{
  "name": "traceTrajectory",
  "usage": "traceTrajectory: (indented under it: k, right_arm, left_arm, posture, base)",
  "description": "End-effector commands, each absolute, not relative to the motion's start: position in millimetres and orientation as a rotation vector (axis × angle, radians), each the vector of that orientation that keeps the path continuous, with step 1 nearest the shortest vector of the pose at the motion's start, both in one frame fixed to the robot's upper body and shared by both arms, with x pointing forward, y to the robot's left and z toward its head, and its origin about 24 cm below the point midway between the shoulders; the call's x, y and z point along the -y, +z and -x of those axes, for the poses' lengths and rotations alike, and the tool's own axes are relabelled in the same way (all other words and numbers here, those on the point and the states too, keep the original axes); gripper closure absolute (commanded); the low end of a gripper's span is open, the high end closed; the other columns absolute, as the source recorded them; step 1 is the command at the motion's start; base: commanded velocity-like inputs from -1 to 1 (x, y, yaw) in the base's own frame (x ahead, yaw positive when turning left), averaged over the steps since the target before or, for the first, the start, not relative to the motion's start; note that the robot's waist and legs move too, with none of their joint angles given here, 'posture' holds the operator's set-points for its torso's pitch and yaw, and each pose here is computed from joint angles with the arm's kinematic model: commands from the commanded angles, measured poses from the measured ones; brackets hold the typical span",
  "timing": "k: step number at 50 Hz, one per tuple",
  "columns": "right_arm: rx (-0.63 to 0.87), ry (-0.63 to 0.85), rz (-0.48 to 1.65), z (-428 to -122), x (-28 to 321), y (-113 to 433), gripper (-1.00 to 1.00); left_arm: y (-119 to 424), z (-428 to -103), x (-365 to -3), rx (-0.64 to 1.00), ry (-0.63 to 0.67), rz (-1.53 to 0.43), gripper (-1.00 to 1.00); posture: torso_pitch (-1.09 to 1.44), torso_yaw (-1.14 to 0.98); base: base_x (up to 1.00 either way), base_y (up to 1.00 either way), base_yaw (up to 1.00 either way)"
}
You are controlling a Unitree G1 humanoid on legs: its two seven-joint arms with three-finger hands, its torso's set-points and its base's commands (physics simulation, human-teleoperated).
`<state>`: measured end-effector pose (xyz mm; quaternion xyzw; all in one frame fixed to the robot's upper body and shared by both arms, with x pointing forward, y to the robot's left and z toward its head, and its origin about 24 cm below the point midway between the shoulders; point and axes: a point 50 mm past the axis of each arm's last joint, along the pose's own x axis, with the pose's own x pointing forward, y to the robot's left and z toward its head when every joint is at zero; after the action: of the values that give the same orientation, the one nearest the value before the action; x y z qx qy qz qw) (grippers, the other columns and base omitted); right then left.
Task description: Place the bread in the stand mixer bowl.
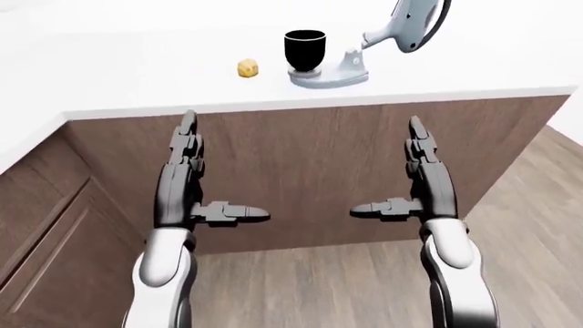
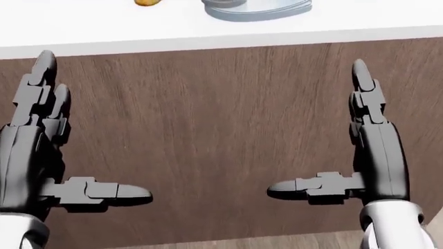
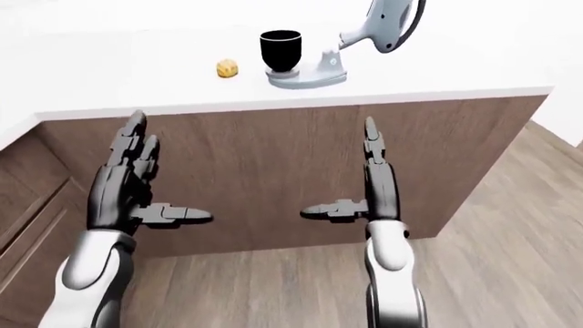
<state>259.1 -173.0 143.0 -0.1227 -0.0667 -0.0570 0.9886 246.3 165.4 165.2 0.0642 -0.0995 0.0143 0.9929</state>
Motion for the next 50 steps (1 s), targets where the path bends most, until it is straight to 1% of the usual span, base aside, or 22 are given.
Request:
traceTrajectory:
  k: [1, 50]
  right_arm:
    - [0.225, -0.135, 0.260, -256.7, 175.6, 160.6, -0.98]
    - [0.226, -0.137, 0.252, -257.1, 176.7, 160.0, -0.98]
  left_arm:
    - [180.1, -243.3, -161.9, 0.282, 0.018, -0.130, -1.00]
    - [179.2, -243.5, -163.6, 0.282, 0.024, -0.125, -1.00]
  posture:
    - [0.00, 0.00]
    - [0.00, 0.00]
  base:
    - [0.20, 0.00, 0.00]
    - [0.21, 0.00, 0.00]
